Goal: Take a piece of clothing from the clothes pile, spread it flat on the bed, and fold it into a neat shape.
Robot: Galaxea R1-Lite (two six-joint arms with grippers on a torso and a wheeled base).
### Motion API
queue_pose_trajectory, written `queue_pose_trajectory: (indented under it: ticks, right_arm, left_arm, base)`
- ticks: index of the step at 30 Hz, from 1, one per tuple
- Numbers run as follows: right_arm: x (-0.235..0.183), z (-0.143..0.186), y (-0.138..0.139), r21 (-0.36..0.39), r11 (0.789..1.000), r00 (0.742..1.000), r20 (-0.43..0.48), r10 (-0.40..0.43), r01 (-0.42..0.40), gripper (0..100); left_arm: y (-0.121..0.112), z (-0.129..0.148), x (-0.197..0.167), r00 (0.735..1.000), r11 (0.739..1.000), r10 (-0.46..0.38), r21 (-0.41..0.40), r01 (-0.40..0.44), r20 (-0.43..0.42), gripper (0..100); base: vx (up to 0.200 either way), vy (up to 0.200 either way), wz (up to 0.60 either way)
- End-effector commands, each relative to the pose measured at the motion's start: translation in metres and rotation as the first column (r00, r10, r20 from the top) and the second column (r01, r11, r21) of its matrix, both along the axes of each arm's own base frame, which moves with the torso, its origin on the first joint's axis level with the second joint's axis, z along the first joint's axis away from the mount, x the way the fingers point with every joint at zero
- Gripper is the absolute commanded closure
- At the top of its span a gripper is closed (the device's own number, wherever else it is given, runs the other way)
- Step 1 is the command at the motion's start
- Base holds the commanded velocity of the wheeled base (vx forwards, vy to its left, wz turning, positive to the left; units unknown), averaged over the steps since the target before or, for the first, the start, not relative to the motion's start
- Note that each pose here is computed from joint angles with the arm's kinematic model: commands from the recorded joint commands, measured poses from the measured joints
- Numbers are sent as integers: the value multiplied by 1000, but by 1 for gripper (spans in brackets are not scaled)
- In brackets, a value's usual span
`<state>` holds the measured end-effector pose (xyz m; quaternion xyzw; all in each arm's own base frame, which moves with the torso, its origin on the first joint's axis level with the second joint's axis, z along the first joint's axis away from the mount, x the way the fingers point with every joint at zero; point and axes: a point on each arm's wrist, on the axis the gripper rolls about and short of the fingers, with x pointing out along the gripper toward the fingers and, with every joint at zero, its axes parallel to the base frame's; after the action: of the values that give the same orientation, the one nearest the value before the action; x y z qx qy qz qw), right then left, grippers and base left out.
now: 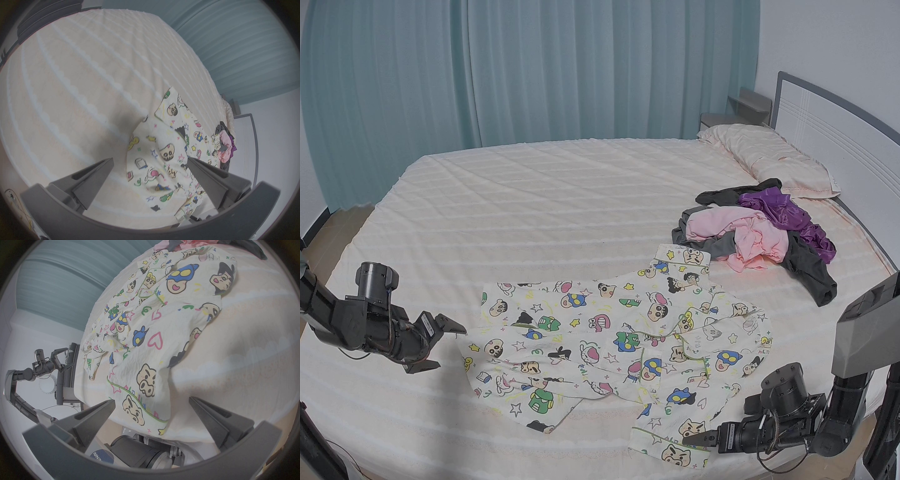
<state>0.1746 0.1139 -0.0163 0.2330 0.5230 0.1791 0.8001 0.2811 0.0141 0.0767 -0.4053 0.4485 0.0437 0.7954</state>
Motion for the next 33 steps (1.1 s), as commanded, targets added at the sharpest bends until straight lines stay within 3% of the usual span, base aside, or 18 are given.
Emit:
queue_pose_trajectory:
  ticks: [1,5,6,19,25,28,33]
  right_arm:
    - [-1,-3,9,-22,1000,1000,14,19,-18,0]
    - [1,-1,12,-20,1000,999,28,22,-21,0]
    - [1,-2,12,-24,999,999,24,22,-22,100]
    - [-4,3,7,-43,999,999,45,5,-3,100]
    - [-15,25,-11,-10,999,995,94,-39,40,100]
    - [-19,49,-29,20,994,984,140,-110,109,100]
    - [-36,62,-43,-10,996,989,120,-87,89,100]
  left_arm:
    - [-5,4,-21,1000,1000,-8,-11,8,-7,0]
    - [-8,7,-27,1000,1000,-18,-12,18,-3,0]
    - [-9,6,-28,1000,1000,-23,-13,23,-6,0]
    - [-37,10,-62,990,990,-140,0,140,-5,0]
    - [-49,10,-78,979,979,-205,4,205,-10,0]
    - [-60,5,-84,969,969,-245,22,246,-35,0]
    - [-68,-1,-84,964,964,-258,49,262,-69,0]
  base:
    - [0,0,0]
    - [0,0,0]
    - [0,0,0]
    - [0,0,0]
    - [0,0,0]
    - [0,0,0]
    - [0,0,0]
